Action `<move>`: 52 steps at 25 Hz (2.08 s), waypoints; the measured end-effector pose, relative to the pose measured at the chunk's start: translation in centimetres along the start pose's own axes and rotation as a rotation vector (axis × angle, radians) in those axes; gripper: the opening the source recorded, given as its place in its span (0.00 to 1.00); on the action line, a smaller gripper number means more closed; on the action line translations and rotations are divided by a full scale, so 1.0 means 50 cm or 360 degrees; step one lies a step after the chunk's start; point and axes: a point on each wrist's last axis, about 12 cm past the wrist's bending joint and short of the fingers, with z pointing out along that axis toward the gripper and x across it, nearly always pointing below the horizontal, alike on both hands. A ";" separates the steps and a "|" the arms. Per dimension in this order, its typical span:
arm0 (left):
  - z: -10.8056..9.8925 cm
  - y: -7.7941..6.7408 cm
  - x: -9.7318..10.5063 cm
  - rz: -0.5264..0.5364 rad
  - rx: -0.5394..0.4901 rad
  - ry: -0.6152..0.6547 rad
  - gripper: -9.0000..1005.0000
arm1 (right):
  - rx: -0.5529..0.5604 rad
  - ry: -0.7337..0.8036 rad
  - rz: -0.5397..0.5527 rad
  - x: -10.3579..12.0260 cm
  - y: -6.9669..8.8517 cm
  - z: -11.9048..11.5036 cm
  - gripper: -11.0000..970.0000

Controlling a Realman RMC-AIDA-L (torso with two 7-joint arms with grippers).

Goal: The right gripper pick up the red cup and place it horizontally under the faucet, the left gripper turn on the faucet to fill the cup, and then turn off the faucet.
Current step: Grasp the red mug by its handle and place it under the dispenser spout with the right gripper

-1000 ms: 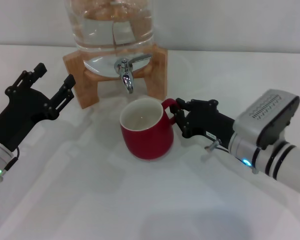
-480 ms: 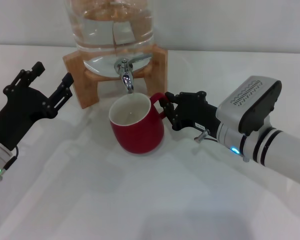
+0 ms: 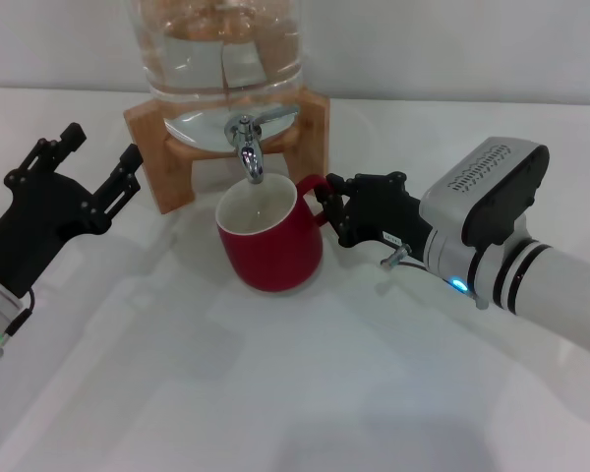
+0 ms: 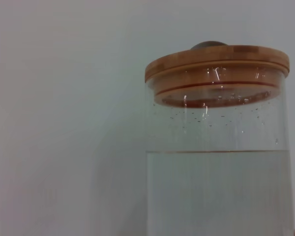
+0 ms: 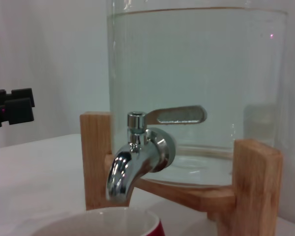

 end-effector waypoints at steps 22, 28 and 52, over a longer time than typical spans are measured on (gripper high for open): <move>-0.002 0.000 0.000 -0.0001 -0.0001 0.0000 0.76 | 0.0090 0.0043 0.0058 -0.010 -0.020 0.011 0.15; 0.001 -0.001 0.000 -0.0002 0.0003 0.0000 0.75 | 0.0106 0.0083 0.0058 -0.003 -0.024 0.010 0.15; 0.002 -0.002 0.001 -0.0005 0.0004 0.0000 0.76 | 0.0050 0.0132 0.0009 -0.005 -0.006 0.019 0.13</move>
